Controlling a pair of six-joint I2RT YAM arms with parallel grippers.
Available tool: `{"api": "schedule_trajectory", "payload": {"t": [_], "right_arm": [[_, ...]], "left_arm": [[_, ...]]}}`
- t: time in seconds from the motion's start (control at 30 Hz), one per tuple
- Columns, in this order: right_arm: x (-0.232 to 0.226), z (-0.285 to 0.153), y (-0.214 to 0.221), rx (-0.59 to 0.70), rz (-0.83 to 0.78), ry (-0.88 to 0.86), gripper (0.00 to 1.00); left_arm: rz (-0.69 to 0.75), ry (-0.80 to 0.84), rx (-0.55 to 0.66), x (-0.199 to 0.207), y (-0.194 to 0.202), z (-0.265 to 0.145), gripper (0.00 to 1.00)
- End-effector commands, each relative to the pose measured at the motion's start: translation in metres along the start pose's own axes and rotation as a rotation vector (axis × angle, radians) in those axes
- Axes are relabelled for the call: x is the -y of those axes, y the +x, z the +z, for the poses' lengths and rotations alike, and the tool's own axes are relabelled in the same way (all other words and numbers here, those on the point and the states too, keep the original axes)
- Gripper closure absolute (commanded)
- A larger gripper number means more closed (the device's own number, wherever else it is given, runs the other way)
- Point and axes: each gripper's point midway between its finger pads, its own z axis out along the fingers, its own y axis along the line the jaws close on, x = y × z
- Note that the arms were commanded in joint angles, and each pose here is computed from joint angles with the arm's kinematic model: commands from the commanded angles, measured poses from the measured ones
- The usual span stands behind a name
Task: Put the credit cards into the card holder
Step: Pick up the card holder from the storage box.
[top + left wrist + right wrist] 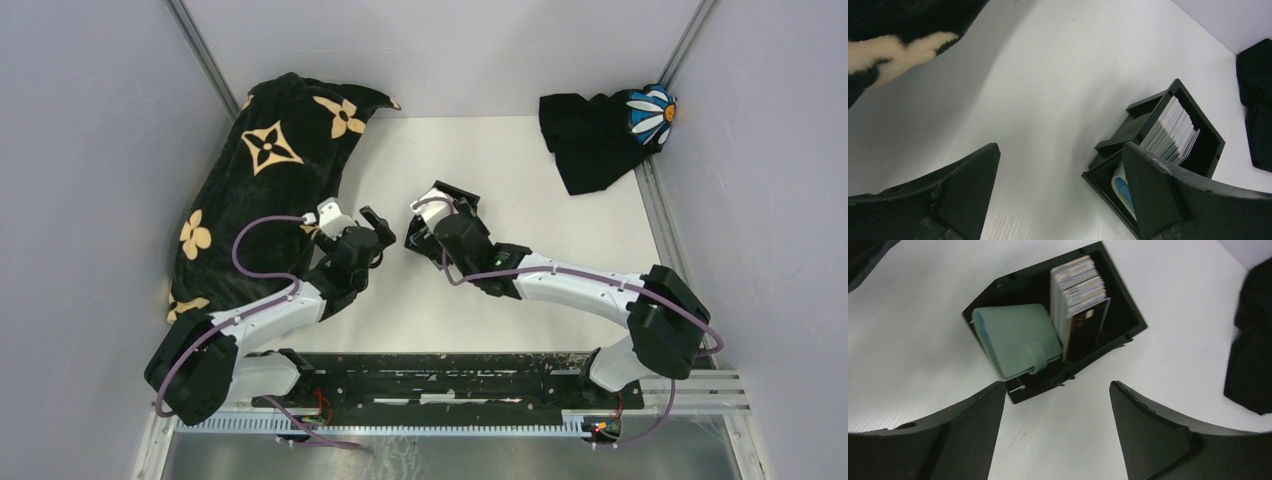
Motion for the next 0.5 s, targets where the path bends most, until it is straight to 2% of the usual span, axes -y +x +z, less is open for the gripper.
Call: {"api": "schedule_trajectory", "payload": {"t": [0.0, 0.23, 0.47], "right_arm": [[-0.039, -0.005, 0.005, -0.016, -0.093, -0.153, 0.16], [-0.071, 0.001, 0.007, -0.054, -0.166, -0.207, 0.16], [-0.083, 0.019, 0.016, -0.094, -0.206, -0.203, 0.16]], "left_arm": [[-0.133, -0.024, 0.064, -0.009, -0.011, -0.006, 0.02], [-0.166, -0.023, 0.082, -0.024, -0.012, -0.015, 0.02], [-0.194, -0.005, 0.084, -0.030, -0.012, -0.022, 0.02]]}}
